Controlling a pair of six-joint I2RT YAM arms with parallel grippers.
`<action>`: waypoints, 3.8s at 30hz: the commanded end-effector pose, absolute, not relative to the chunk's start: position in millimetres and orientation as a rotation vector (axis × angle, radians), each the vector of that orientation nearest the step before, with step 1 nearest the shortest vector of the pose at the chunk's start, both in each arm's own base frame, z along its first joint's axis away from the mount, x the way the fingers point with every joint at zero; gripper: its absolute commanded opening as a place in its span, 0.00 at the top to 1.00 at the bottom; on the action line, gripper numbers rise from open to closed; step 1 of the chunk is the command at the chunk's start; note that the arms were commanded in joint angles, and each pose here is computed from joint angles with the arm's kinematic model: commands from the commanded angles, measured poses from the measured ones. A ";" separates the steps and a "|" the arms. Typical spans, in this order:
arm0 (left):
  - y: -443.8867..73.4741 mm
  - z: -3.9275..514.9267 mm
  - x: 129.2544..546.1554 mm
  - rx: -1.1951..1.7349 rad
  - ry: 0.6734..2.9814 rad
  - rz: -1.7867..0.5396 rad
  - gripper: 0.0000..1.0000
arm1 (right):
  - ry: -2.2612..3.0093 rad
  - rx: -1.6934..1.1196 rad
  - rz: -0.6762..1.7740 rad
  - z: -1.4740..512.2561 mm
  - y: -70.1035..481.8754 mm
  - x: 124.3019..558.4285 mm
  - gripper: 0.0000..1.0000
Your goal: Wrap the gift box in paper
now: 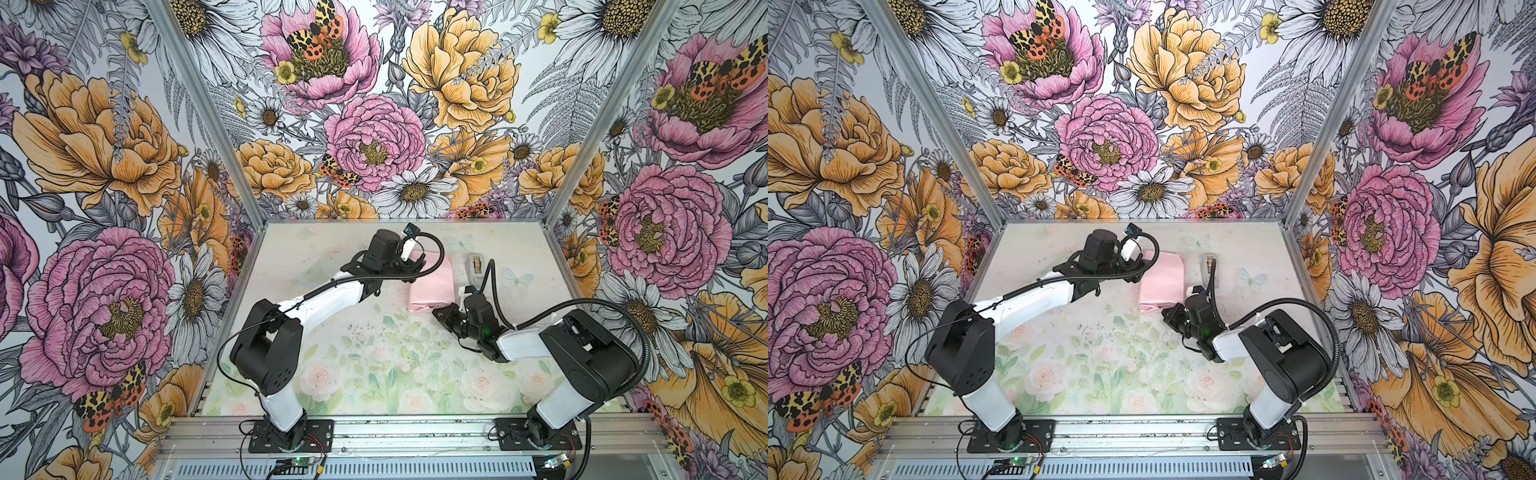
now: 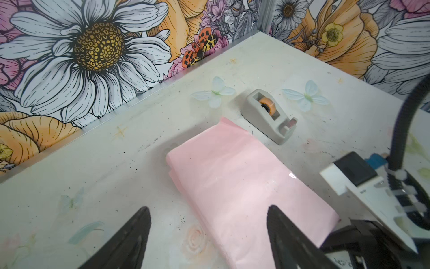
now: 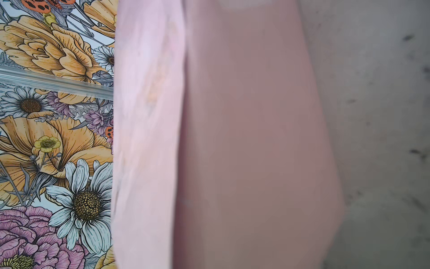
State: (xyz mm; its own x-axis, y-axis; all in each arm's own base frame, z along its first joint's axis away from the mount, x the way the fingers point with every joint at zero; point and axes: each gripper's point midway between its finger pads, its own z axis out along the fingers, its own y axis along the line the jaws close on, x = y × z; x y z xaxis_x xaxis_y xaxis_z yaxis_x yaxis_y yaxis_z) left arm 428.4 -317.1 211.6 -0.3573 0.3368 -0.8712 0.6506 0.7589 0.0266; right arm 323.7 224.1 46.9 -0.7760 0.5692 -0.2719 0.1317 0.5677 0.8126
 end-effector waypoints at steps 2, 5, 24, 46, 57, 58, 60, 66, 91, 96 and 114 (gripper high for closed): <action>-318.5 169.0 445.2 0.811 2.144 -0.378 0.22 | 2.241 0.557 1.123 55.6 223.4 334.1 0.94; -326.8 166.4 463.7 0.831 2.140 -0.368 0.22 | 2.243 0.559 1.121 55.1 223.2 333.5 0.95; -339.3 123.2 544.8 0.784 2.160 -0.261 0.20 | 2.250 0.571 1.103 51.9 222.4 333.7 0.95; -322.3 81.3 513.9 1.008 2.266 -0.191 0.20 | 2.237 0.560 1.084 53.5 220.6 336.4 0.96; -303.0 78.8 479.8 1.010 2.305 -0.139 0.19 | 2.201 0.512 1.123 67.5 225.9 328.3 0.96; -302.1 80.2 478.6 1.005 2.301 -0.135 0.19 | 2.203 0.508 1.122 68.3 226.5 327.1 0.96; -300.9 81.6 474.5 1.004 2.298 -0.131 0.18 | 2.205 0.505 1.121 68.6 227.2 324.3 0.96; -293.4 81.7 461.6 1.000 2.307 -0.102 0.18 | 2.226 0.492 1.121 63.9 232.8 316.7 0.96; -238.7 174.6 418.7 0.722 2.108 -0.022 0.04 | 2.262 0.466 1.153 49.4 256.3 286.1 0.96; -252.4 202.4 384.8 0.821 1.941 -0.111 0.02 | 2.256 0.464 1.163 49.3 257.4 286.5 0.96; -320.8 134.2 264.3 1.422 1.558 -0.270 0.01 | 2.265 0.441 1.157 47.5 257.9 286.2 1.00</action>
State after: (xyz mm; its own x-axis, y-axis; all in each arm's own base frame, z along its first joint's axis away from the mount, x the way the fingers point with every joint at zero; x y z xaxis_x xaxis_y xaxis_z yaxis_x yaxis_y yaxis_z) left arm 259.2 -308.2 125.8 0.0910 0.6588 -0.7468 0.8836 0.2925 0.3657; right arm 285.1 255.2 45.8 -0.7955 0.5215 -0.3086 0.0644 0.5790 0.8128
